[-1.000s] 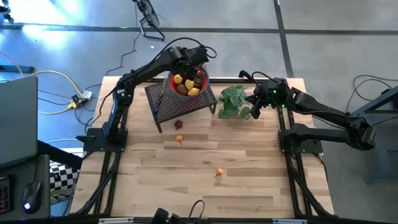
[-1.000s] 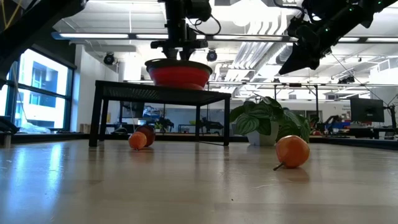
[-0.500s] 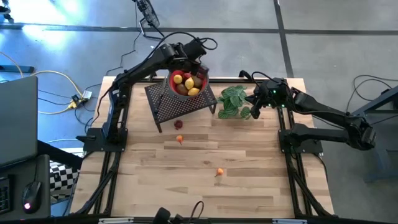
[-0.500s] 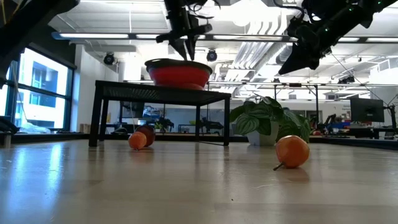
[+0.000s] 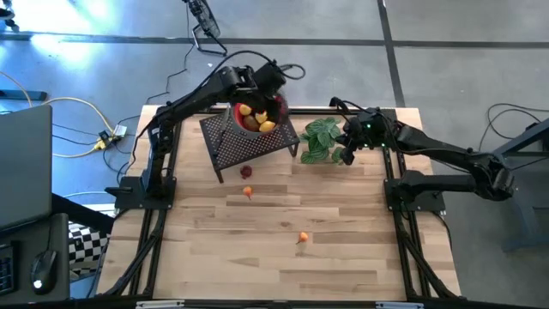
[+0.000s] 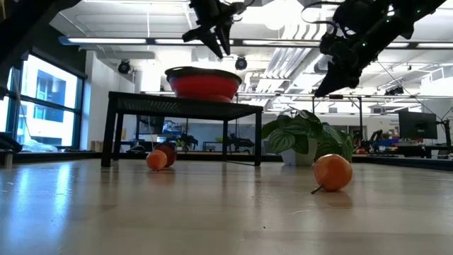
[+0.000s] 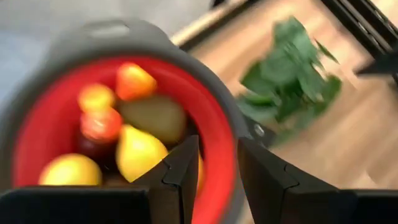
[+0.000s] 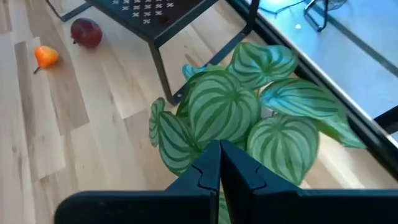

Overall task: Pick & Place Fruit
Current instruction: Put the orange pear into the red basket on the shelf

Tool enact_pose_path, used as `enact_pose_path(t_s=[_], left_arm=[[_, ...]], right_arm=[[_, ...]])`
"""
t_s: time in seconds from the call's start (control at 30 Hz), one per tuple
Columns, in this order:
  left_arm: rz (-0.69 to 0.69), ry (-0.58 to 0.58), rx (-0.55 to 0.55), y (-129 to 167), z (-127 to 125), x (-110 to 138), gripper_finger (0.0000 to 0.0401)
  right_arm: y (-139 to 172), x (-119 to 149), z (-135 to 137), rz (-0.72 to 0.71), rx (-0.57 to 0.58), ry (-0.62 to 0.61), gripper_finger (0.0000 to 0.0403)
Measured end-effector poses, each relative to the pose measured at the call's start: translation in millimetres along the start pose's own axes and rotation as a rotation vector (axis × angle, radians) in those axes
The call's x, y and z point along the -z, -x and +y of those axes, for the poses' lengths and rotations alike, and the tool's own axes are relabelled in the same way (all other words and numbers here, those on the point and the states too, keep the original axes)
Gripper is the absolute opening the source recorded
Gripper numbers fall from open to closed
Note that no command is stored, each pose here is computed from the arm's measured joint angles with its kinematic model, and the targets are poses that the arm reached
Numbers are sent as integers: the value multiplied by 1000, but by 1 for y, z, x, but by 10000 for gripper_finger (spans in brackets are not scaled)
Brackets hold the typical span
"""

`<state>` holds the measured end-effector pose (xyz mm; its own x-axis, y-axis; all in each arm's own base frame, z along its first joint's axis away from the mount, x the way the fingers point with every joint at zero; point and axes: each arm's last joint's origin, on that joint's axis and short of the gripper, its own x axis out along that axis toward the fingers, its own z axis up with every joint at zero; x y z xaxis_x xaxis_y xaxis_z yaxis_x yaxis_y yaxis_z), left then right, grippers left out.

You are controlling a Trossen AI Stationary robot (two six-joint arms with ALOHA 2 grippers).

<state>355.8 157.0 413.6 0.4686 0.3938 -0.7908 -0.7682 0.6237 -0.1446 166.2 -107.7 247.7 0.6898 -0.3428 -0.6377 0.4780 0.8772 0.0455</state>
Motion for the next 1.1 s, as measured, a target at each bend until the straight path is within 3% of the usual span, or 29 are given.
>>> enact_pose_path(t_s=[0.27, 0.5, 1.1], left_arm=[[137, -59, 47, 10, -36, 33, 108], [162, -135, 99, 22, -68, 57, 108], [184, -384, 221, 44, -133, 119, 108]], right_arm=[[-1, 0, 0, 4, -16, 0, 2], [-1, 0, 1, 2, -21, -1, 2], [1, 0, 9, 9, -292, -78, 3]])
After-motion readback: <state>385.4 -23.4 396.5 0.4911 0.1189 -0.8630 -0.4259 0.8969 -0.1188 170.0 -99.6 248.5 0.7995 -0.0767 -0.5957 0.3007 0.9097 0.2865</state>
